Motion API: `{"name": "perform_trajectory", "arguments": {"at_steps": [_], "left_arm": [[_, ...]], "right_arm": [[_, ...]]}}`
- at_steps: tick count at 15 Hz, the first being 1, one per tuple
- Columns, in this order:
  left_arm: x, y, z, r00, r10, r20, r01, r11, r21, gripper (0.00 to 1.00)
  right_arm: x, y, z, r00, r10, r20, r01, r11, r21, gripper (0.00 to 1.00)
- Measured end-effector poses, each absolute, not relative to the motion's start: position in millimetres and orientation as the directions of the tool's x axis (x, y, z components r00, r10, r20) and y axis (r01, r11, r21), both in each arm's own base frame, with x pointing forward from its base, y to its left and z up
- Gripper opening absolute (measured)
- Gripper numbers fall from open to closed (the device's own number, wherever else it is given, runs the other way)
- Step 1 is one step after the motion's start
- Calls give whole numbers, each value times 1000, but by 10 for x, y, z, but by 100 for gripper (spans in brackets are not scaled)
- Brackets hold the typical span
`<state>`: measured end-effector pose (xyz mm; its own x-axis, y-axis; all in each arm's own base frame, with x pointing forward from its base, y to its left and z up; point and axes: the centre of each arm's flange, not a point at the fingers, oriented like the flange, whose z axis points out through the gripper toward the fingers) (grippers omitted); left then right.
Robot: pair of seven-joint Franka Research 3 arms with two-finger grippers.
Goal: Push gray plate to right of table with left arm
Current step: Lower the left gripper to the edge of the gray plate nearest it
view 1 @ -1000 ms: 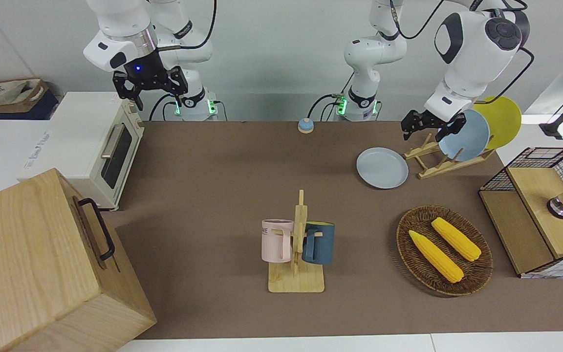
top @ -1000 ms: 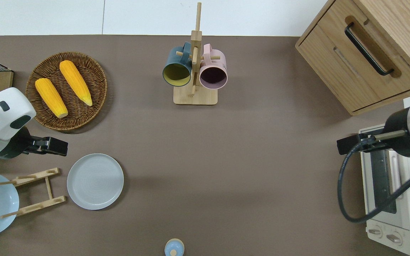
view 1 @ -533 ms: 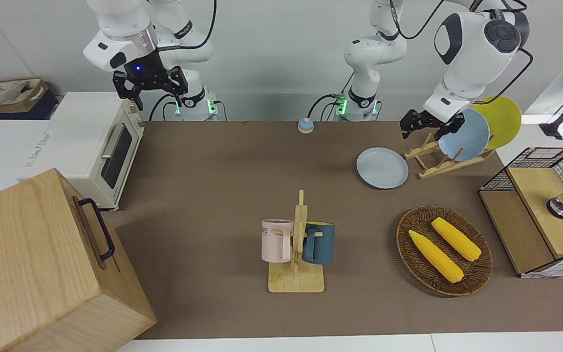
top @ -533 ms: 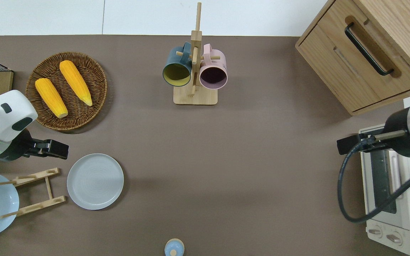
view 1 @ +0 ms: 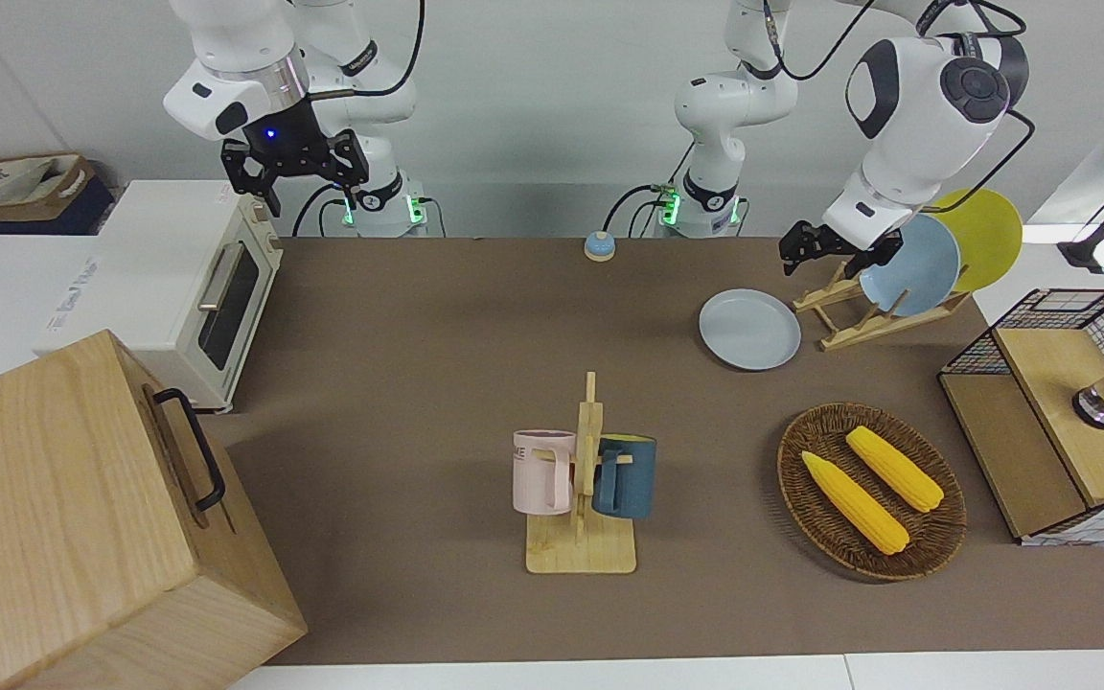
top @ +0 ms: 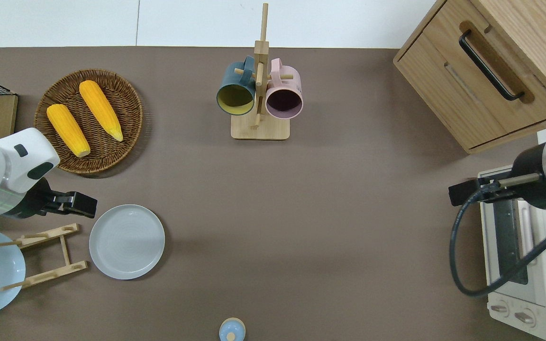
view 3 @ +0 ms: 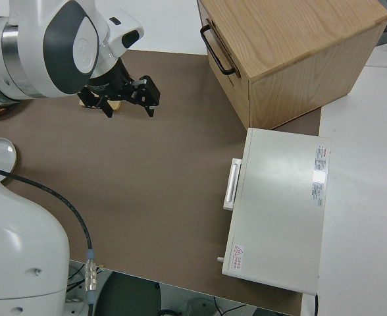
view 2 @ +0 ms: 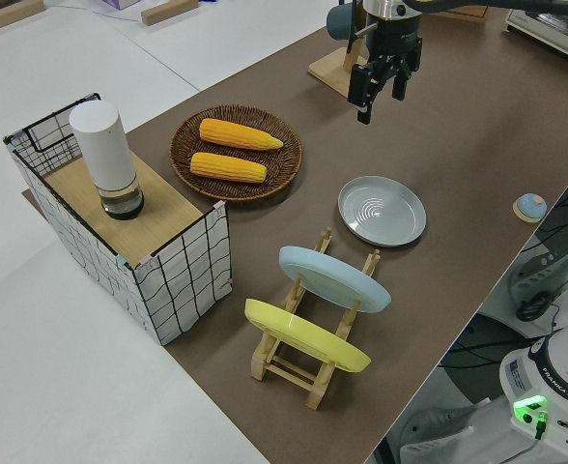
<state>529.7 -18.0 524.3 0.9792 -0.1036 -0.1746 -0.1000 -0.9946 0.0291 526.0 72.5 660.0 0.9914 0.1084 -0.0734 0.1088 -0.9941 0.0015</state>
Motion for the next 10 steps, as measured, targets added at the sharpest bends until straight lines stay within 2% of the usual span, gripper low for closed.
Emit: {"name": "perform_trajectory", "arguments": {"at_steps": [10], "left_arm": [[5089,-113,4572,981,-121,-150,-119,-993,18,100]], "right_arm": [[5260,725,6600,991,108,-73,109,-994,2,99]]}}
